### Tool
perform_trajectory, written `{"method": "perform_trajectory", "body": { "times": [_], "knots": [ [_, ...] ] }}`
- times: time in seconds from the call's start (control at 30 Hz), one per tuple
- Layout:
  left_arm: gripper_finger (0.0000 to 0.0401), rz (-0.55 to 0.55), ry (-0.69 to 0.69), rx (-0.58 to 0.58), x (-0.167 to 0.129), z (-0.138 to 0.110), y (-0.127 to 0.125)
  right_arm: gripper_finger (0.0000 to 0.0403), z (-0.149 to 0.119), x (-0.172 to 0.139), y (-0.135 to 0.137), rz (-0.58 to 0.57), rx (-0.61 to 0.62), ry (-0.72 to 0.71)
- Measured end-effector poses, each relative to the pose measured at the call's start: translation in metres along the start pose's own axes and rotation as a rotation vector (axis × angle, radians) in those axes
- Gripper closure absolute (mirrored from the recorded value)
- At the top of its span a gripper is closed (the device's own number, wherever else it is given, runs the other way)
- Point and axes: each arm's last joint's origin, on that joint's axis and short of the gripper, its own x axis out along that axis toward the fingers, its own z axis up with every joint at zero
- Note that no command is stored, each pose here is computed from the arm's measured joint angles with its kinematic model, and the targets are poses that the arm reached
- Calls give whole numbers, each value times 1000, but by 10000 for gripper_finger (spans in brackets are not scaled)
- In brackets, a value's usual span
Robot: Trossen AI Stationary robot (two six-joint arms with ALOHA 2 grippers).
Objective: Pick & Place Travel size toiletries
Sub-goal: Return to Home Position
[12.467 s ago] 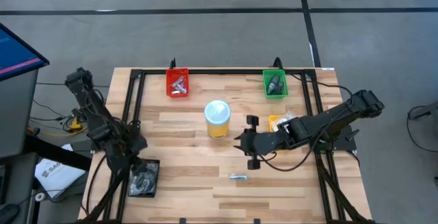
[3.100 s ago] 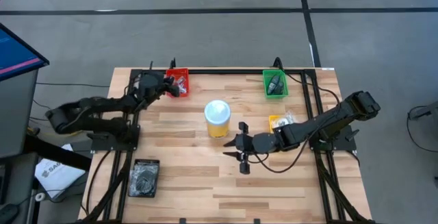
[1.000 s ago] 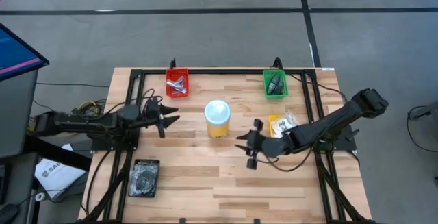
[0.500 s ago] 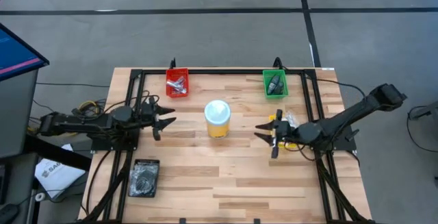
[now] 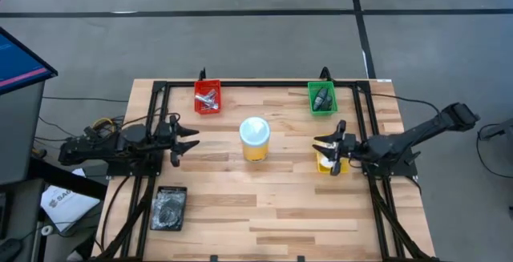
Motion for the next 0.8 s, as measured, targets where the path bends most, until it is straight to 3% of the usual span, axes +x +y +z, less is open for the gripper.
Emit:
{"method": "perform_trajectory", "body": {
  "times": [0.27, 0.57, 0.8],
  "knots": [
    [229, -14, 23, 33, -3, 7, -1, 290, -17, -19, -15, 0, -10, -75],
    [229, -18, 30, 52, -3, 6, -1, 290, -21, -30, -19, 103, -15, -68],
    [229, -94, 44, 12, -3, 4, -3, 290, -24, -37, -23, 120, 4, -50]
  ]
}}
